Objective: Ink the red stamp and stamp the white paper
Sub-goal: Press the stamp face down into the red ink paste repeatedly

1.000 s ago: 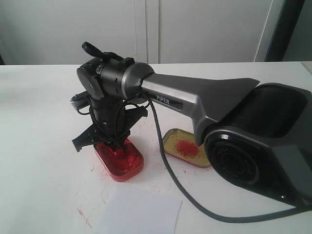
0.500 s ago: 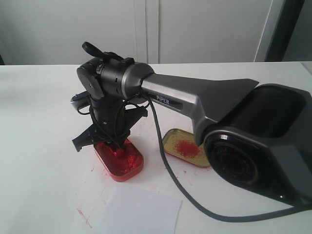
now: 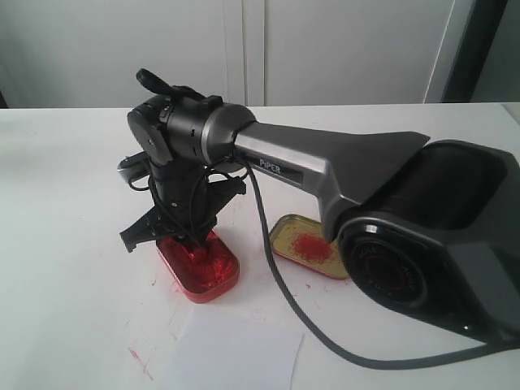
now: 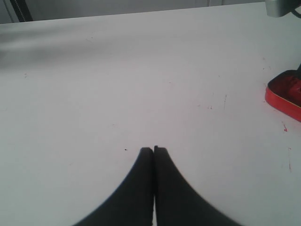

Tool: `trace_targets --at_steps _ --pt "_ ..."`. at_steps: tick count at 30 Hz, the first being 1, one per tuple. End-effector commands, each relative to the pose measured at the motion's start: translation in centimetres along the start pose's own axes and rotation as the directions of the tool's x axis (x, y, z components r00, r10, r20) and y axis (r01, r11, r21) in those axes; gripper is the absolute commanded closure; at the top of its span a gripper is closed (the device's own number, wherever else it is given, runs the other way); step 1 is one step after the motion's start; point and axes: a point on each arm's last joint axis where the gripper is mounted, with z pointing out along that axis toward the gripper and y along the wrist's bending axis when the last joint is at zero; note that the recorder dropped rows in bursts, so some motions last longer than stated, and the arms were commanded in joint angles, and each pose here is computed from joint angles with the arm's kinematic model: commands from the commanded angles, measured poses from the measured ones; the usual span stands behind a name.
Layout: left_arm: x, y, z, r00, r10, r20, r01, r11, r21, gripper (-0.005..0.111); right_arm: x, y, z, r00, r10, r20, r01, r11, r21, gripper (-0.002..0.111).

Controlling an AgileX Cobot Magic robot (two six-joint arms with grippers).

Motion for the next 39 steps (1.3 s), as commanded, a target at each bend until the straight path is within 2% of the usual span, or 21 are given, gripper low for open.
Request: trace_targets --at_steps 1,23,28,39 --pt "0.1 0.0 0.0 1.0 -0.009 0.005 0.009 1.0 0.001 0.107 0.1 0.1 0.4 0.999 0.032 0.002 -0.032 0.999 -0.019 0.108" --pt "0.1 0.0 0.0 1.0 -0.009 0.005 0.009 1.0 0.001 0.107 -0.7 -0.3 -4.2 0.99 0.073 0.121 -0.061 0.993 -0.097 0.108" --pt "0.1 0.0 0.0 1.0 -0.009 0.005 0.009 1.0 0.001 0.107 -0.9 -0.8 -4.0 0.988 0.113 0.107 -0.096 0.984 -0.149 0.108" --pt "0.1 0.0 0.0 1.0 -0.009 0.005 0.009 1.0 0.001 0.107 -0.9 -0.9 -2.4 0.99 0.121 0.076 -0.107 0.981 -0.164 0.108"
